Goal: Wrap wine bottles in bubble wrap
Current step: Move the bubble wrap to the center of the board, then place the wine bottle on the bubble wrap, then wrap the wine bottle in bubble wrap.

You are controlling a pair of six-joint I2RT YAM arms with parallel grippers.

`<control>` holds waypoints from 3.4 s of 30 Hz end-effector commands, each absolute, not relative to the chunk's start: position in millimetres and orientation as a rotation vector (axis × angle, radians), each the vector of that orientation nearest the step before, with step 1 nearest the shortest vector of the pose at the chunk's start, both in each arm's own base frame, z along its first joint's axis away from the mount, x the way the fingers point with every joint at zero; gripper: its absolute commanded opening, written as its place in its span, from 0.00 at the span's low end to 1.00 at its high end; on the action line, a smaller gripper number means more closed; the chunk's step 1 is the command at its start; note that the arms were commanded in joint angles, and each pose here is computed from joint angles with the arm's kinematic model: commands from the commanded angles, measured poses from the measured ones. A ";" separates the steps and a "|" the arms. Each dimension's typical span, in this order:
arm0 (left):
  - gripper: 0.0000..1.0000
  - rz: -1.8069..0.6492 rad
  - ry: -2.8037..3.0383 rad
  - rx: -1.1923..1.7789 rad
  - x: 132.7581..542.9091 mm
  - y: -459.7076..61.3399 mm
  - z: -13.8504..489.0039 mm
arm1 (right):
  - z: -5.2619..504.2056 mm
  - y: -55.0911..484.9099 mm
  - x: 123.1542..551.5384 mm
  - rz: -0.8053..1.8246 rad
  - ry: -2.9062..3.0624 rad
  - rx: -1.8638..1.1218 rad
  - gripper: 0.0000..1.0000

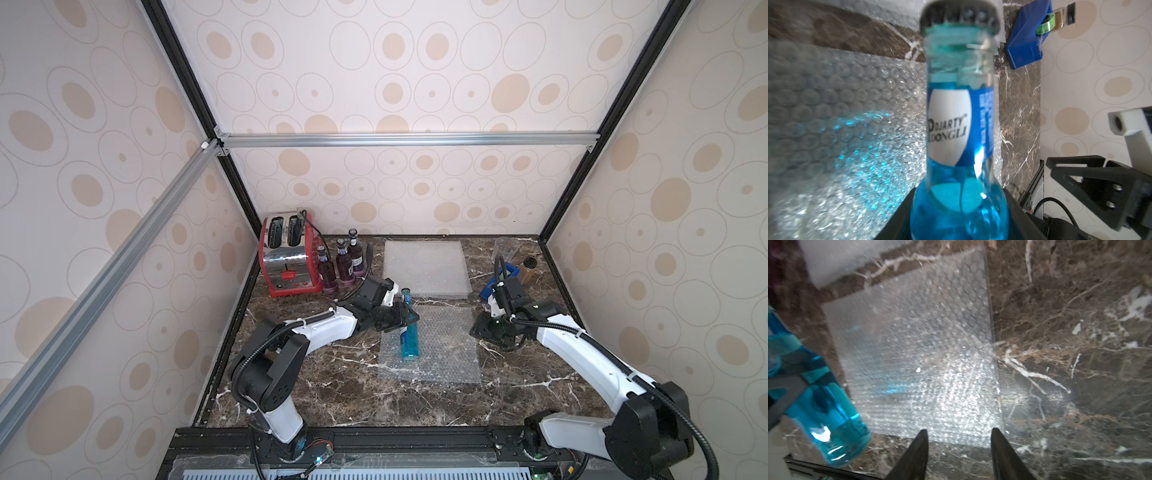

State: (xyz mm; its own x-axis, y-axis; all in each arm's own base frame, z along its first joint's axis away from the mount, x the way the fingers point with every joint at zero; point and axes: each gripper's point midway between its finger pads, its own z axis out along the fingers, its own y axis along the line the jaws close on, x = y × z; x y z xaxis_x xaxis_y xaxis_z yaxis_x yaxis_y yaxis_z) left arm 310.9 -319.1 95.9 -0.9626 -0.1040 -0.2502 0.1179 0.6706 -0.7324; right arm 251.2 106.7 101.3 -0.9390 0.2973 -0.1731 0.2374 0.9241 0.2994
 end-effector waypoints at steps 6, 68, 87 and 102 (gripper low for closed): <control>0.00 -1.295 2.518 0.023 324.6 -354.7 131.0 | 41.5 90.1 221.3 0.344 3.043 0.463 0.42; 0.50 -1.001 2.867 0.130 326.4 -328.5 46.7 | -4.4 159.8 261.1 0.686 3.070 0.369 0.51; 0.74 -1.031 2.850 0.123 327.9 -330.0 62.2 | 45.3 207.7 277.1 1.085 2.890 0.297 0.41; 0.73 -1.140 2.676 0.236 339.5 -331.9 140.4 | 86.0 245.1 271.8 1.079 2.855 0.114 0.41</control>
